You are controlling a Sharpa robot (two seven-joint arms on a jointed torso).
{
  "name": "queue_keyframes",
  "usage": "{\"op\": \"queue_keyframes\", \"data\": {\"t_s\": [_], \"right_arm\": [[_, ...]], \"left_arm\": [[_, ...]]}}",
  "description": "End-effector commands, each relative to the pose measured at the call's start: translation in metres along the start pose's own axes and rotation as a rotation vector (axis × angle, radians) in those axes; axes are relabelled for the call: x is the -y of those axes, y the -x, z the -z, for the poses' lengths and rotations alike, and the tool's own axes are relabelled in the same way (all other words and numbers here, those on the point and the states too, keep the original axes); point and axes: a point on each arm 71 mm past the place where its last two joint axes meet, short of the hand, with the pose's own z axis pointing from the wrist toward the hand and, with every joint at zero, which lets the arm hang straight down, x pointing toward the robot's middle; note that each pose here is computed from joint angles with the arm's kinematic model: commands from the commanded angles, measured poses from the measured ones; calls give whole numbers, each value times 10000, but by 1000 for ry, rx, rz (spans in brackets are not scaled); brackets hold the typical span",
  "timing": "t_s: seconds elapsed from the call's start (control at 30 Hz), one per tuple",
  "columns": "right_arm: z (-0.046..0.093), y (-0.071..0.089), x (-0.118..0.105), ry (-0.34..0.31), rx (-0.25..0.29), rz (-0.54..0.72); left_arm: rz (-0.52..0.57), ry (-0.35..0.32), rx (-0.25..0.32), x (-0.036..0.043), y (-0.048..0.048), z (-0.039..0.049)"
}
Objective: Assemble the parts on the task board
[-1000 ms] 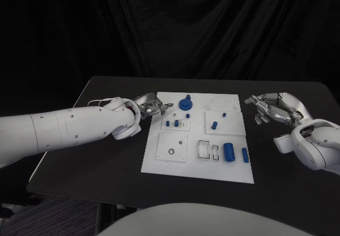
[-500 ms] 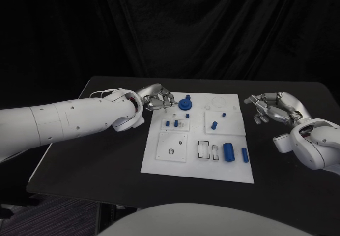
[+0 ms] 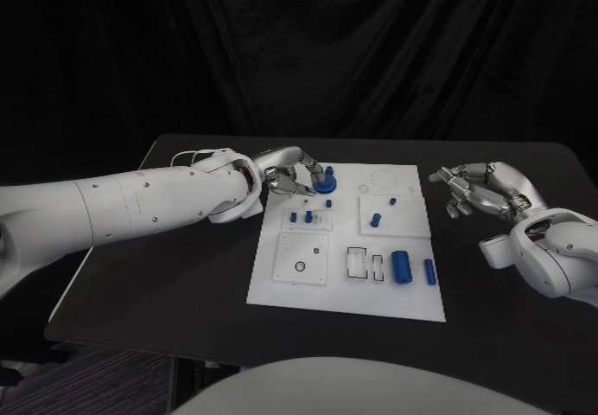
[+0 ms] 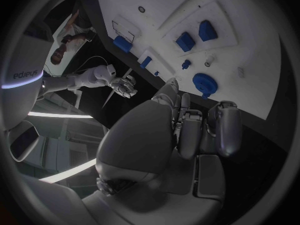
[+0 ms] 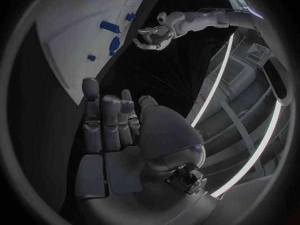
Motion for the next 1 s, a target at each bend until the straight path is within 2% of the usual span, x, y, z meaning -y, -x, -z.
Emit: {"op": "queue_keyframes", "data": {"t_s": [0.03, 0.2, 0.47, 0.63, 1.0], "right_arm": [[10, -6, 6, 0, -7, -1], [15, -6, 3, 2, -7, -1], [22, -7, 1, 1, -8, -2], [20, -13, -3, 3, -10, -3], [17, -17, -2, 2, -12, -4]], "left_arm": [[-198, -158, 3, 134, -21, -37], [-359, -228, 8, 229, -73, -112], [-511, -287, 3, 331, -149, -229], [-580, -300, -25, 368, -215, -294], [-617, -270, -70, 360, -286, -349]]}}
